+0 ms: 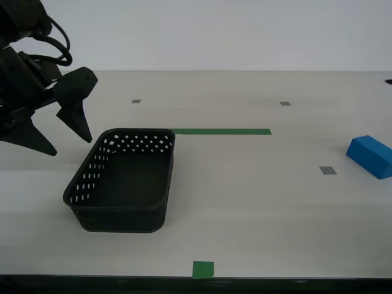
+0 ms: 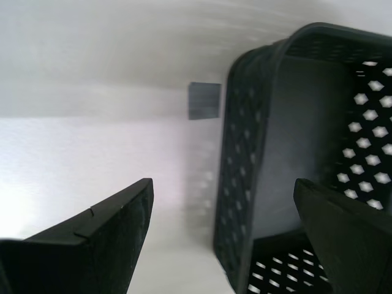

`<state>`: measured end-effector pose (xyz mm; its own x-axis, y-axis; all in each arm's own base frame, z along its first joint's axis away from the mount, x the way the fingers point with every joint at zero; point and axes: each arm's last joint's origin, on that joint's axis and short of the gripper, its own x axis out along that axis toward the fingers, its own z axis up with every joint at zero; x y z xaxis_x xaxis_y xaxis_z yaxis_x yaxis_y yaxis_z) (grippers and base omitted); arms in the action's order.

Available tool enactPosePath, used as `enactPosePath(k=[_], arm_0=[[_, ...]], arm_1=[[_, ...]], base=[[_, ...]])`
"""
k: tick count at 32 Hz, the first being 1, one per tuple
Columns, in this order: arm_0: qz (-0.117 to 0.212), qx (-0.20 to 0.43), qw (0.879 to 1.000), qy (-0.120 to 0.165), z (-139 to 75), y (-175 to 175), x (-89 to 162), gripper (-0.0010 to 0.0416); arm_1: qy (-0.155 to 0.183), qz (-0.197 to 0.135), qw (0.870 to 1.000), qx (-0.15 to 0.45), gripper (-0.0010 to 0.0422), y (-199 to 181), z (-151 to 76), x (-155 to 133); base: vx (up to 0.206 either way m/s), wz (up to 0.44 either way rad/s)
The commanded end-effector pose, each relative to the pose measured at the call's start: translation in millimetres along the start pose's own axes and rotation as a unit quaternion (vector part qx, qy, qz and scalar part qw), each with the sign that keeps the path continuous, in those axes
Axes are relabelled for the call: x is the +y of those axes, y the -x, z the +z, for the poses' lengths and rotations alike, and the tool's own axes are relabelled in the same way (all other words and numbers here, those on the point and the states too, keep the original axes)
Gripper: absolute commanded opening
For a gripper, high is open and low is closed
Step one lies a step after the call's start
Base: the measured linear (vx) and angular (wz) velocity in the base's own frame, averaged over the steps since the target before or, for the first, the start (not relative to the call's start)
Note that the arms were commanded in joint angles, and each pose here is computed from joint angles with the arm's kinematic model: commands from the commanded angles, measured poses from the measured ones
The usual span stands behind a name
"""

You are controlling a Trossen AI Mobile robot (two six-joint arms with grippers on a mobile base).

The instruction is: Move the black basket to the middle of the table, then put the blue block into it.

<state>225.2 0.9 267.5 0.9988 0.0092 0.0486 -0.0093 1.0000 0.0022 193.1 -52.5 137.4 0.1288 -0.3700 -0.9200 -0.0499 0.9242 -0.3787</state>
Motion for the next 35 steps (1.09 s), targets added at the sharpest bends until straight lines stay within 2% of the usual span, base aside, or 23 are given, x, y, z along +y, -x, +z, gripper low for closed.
enactPosePath(k=[1, 5, 7, 13, 21, 24, 26, 31, 32, 34, 35], arm_0=[[0.000, -0.003, 1.000, -0.001, 0.8, 0.1, 0.1, 0.0000], [0.001, -0.003, 1.000, -0.003, 0.8, 0.1, 0.2, 0.0001], [0.001, -0.003, 1.000, -0.003, 0.8, 0.1, 0.4, 0.0000], [0.002, -0.003, 1.000, -0.003, 0.8, 0.1, 0.6, 0.0000], [0.002, -0.004, 1.000, -0.003, 1.0, 0.1, 1.0, 0.0000], [0.002, -0.004, 1.000, -0.003, 1.1, 0.2, 1.0, 0.0000], [0.002, -0.004, 1.000, -0.003, 1.1, 0.2, 1.0, 0.0000], [0.002, -0.004, 1.000, -0.003, 1.1, 0.2, 1.0, 0.0000], [0.002, -0.004, 1.000, -0.003, 1.1, 0.2, 1.0, 0.0000], [0.002, -0.004, 1.000, -0.003, 1.1, 0.2, 1.0, 0.0000], [0.002, -0.004, 1.000, -0.003, 1.1, 0.2, 1.0, 0.0000]], arm_1=[[-0.025, 0.011, 1.000, -0.008, 0.0314, -4.9, -2.7, -14.8], [-0.036, 0.013, 0.999, -0.028, 0.0313, -8.1, -2.9, -25.7], [-0.030, 0.016, 0.999, -0.025, 0.0313, -11.4, -1.8, -26.2], [-0.011, 0.050, 0.998, 0.042, 0.0313, -41.4, 3.3, -19.4], [-0.030, 0.066, 0.995, 0.070, 0.0302, -62.9, 17.2, -34.5], [-0.044, 0.090, 0.993, 0.067, 0.0264, -67.6, 17.9, -39.7], [-0.051, 0.105, 0.991, 0.061, 0.0200, -68.1, 16.7, -42.4], [-0.052, 0.106, 0.991, 0.054, 0.0067, -68.2, 17.5, -43.0], [-0.052, 0.106, 0.992, 0.054, 0.0023, -68.3, 17.6, -43.0], [-0.052, 0.101, 0.992, 0.053, 0.0001, -68.2, 18.0, -43.5], [-0.052, 0.100, 0.992, 0.054, 0.0007, -68.3, 18.0, -43.7]], base=[[0.000, 0.000], [0.000, 0.000], [0.000, 0.000], [0.000, 0.000], [0.000, 0.000], [0.000, 0.000], [0.000, 0.000], [0.000, 0.000], [0.000, 0.000], [0.000, 0.000], [0.000, 0.000]])
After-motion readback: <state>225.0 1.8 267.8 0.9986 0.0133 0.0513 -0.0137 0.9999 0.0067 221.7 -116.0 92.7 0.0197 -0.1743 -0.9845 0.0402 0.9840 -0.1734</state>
